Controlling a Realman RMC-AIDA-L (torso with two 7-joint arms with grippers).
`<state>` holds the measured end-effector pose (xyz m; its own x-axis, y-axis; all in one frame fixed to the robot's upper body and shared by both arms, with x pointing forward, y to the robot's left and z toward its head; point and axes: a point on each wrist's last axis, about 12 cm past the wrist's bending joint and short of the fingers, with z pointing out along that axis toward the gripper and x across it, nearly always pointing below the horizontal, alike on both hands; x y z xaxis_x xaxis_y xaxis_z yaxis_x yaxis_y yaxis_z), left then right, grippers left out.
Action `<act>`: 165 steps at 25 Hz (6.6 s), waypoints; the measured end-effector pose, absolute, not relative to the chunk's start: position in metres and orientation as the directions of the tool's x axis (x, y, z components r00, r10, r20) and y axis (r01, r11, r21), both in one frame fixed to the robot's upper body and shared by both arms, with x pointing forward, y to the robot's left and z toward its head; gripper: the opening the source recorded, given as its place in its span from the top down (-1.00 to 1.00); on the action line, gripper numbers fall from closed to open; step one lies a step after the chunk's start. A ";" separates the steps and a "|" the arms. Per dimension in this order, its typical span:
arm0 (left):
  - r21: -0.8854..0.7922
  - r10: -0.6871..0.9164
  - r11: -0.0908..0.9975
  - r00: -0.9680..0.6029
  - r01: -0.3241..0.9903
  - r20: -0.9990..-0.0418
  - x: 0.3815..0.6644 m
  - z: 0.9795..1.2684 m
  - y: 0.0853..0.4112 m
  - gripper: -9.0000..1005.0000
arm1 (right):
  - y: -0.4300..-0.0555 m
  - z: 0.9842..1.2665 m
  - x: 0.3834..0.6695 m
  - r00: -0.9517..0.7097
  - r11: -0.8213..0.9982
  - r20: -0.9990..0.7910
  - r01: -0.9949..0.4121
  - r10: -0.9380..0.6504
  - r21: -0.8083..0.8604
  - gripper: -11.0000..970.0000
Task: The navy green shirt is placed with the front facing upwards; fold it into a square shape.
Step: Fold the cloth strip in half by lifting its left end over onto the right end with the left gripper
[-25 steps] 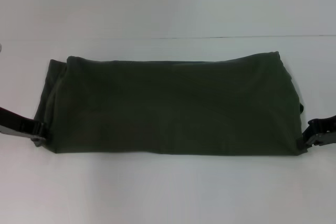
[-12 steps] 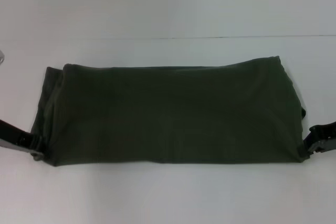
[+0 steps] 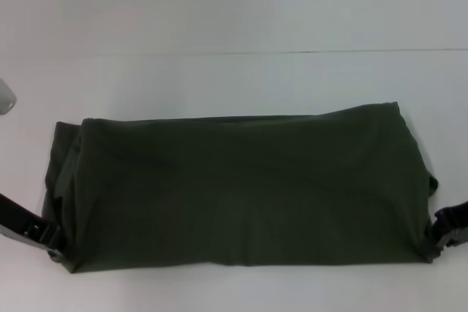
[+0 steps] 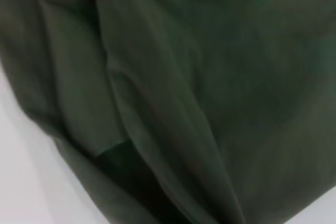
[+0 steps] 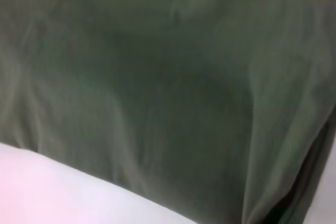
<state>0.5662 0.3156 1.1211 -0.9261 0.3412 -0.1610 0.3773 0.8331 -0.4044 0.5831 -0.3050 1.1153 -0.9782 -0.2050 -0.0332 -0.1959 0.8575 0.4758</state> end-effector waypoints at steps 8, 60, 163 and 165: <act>-0.423 0.405 0.811 -0.910 0.403 -0.090 0.559 1.131 0.314 0.89 | -0.303 1.116 0.576 -0.966 0.854 0.030 -0.214 -0.259 0.475 0.94; -0.407 0.354 0.846 -0.933 0.345 -0.057 0.561 1.137 0.319 0.89 | -0.318 1.157 0.592 -0.968 0.726 -0.208 -0.245 -0.142 0.642 -0.19; -0.398 -0.038 0.917 -0.994 0.008 -0.107 0.582 1.113 0.346 -0.79 | -0.306 1.152 0.602 -0.909 0.584 -0.412 -0.300 0.066 0.754 -0.19; -0.401 -0.035 0.916 -0.994 0.010 -0.103 0.582 1.113 0.345 -0.78 | -0.306 1.152 0.602 -0.909 0.583 -0.412 -0.300 0.065 0.755 -0.19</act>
<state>0.5825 0.3449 1.1129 -0.9940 -0.0346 -0.1033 0.0098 0.9160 -0.4011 0.6019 -0.3056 1.1520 -0.9090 0.0647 -0.4117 -0.3004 0.5831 0.7548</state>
